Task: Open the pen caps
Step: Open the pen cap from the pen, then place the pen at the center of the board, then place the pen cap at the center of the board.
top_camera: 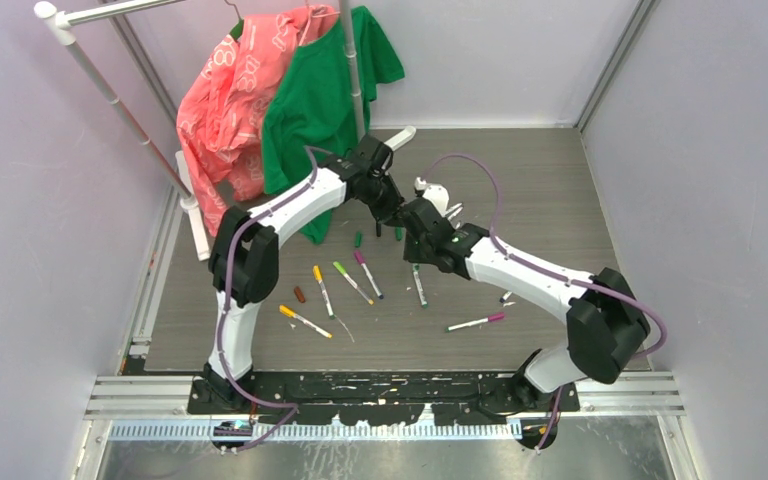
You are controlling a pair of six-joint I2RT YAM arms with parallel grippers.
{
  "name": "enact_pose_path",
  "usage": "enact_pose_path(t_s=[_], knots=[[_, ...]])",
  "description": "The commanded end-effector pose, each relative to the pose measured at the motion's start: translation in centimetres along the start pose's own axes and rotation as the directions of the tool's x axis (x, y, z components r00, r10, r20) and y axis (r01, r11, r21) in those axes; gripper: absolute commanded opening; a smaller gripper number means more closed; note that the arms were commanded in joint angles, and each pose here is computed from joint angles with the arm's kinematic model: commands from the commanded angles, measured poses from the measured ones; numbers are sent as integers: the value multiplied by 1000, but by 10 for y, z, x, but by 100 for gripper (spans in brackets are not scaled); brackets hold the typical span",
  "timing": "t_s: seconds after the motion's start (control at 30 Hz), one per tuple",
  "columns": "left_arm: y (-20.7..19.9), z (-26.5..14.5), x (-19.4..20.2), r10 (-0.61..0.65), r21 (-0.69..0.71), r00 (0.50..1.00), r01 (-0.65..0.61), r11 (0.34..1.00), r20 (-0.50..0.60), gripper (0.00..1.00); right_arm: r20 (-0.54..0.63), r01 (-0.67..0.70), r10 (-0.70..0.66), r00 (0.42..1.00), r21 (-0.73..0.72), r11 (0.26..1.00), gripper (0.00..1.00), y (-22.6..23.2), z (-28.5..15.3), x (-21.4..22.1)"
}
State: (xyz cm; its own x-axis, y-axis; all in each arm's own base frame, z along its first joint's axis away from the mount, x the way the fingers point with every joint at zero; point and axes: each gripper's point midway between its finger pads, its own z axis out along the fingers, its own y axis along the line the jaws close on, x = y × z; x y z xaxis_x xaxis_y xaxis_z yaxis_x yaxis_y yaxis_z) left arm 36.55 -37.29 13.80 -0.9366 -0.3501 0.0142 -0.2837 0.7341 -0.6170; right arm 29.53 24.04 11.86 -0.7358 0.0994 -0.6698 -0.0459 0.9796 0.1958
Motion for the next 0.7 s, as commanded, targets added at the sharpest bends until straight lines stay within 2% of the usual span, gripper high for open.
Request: enact_pose_path(t_s=[0.0,0.07,0.13,0.2,0.27,0.4,0.5,0.57,0.67], knots=[[-34,-43,-102,-142,276,929,46,960,340,0,-192,-67,68,979,14,998,1,-32,-23,49],[-31,-48,-108,-134,351,925,1,936,356,0,-233,-191,160,959,-117,975,1,-17,-27,46],[-28,-56,-114,-112,406,921,-53,912,372,0,-280,-318,251,927,-226,921,1,-9,-32,42],[-25,-62,-118,-85,444,926,-94,891,368,0,-302,-396,311,901,-283,873,1,-8,-34,35],[-19,-61,-118,-56,434,933,-111,894,355,0,-302,-414,329,894,-283,865,1,-12,-34,30],[13,-53,-110,29,262,942,-122,957,333,0,-235,-398,347,908,-227,889,1,-23,-31,8],[36,-48,-106,83,114,951,-122,986,297,0,-142,-372,357,923,-93,924,1,-52,-22,-8],[53,-44,-102,144,-7,952,-148,989,270,0,-92,-367,366,926,4,930,1,-74,-15,-17],[70,-36,-91,229,-156,950,-198,968,214,2,-78,-357,366,927,112,927,1,-96,-1,-22]])
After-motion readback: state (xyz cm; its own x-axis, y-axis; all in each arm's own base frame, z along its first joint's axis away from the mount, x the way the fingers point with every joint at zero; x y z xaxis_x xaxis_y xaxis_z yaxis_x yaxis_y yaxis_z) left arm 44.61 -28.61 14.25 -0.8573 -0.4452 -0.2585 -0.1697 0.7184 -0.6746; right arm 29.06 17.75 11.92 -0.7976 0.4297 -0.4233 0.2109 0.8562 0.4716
